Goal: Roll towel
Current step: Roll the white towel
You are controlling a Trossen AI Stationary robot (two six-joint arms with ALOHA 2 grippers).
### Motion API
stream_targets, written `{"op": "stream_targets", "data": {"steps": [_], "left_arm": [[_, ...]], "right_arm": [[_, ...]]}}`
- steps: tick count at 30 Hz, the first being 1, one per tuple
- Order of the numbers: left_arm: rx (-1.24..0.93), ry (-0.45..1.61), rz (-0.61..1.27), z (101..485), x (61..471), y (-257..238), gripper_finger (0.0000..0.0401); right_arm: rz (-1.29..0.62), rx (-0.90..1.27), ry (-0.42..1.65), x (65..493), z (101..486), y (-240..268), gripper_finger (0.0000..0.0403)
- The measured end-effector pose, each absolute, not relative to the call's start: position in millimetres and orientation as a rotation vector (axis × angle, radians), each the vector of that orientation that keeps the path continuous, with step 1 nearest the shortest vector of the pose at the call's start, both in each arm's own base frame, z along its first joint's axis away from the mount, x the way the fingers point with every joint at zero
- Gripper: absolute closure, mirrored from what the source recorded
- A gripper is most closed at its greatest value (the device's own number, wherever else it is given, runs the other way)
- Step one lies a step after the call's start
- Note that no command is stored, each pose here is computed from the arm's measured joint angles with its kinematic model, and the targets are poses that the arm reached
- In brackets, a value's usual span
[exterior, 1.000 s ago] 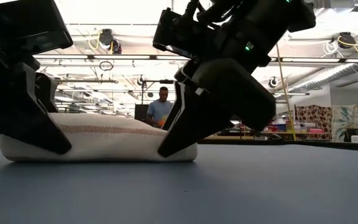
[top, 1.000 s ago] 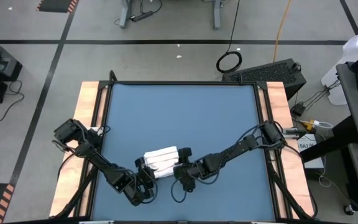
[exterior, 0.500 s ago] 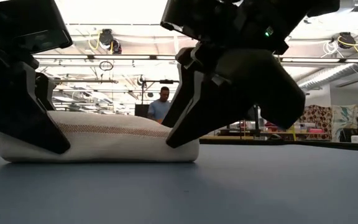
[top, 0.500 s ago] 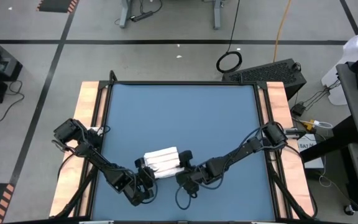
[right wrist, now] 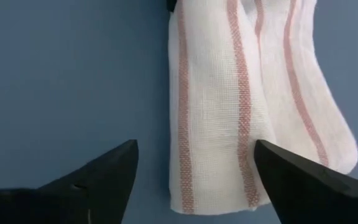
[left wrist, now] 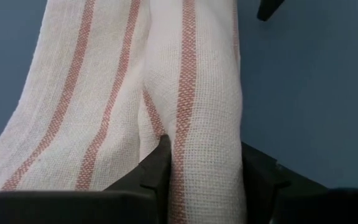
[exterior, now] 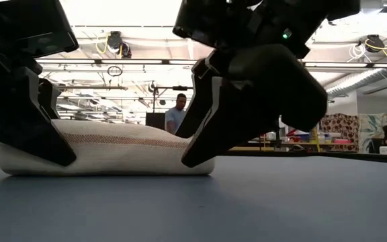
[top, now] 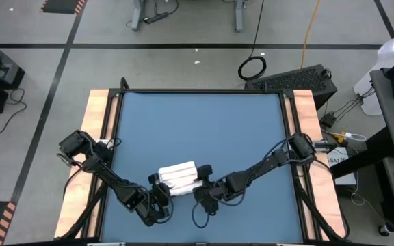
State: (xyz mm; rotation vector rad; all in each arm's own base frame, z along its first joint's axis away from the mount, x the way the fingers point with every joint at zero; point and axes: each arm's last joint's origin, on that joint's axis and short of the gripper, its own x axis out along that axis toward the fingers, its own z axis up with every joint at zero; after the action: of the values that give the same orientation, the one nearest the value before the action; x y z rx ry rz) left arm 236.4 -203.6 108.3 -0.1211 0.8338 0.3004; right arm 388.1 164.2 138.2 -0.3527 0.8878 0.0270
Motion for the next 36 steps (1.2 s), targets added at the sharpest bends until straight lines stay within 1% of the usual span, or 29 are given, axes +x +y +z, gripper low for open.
{"op": "stream_targets", "data": {"steps": [8,13,18,20,22,25,30,36], "left_arm": [[-0.118,0.834,0.298,108.3,236.4,-203.7,0.0268],[-0.114,0.835,0.296,108.3,236.4,-203.7,0.0267],[-0.113,0.836,0.296,108.2,236.3,-203.6,0.0267],[-0.113,0.836,0.296,108.2,236.4,-203.7,0.0267],[-0.112,0.836,0.295,108.2,236.4,-203.7,0.0267],[-0.112,0.836,0.295,108.2,236.4,-203.7,0.0267],[-0.112,0.836,0.295,108.2,236.4,-203.7,0.0267],[-0.107,0.837,0.293,108.1,236.4,-203.7,0.0267]], "right_arm": [[0.044,-0.237,0.934,393.9,135.4,147.9,0.0089],[0.013,-0.271,0.919,394.0,136.6,147.8,0.0089],[-0.046,-0.324,0.873,389.5,150.2,152.3,0.0083],[-0.033,-0.319,0.876,389.0,151.1,153.0,0.008],[0.02,-0.291,0.904,388.2,149.5,153.0,0.0079],[0.06,-0.256,0.92,391.0,144.2,150.4,0.0082],[0.058,-0.262,0.934,391.5,139.5,149.9,0.0093],[0.048,-0.242,0.94,394.9,137.9,142.0,0.0088]]}}
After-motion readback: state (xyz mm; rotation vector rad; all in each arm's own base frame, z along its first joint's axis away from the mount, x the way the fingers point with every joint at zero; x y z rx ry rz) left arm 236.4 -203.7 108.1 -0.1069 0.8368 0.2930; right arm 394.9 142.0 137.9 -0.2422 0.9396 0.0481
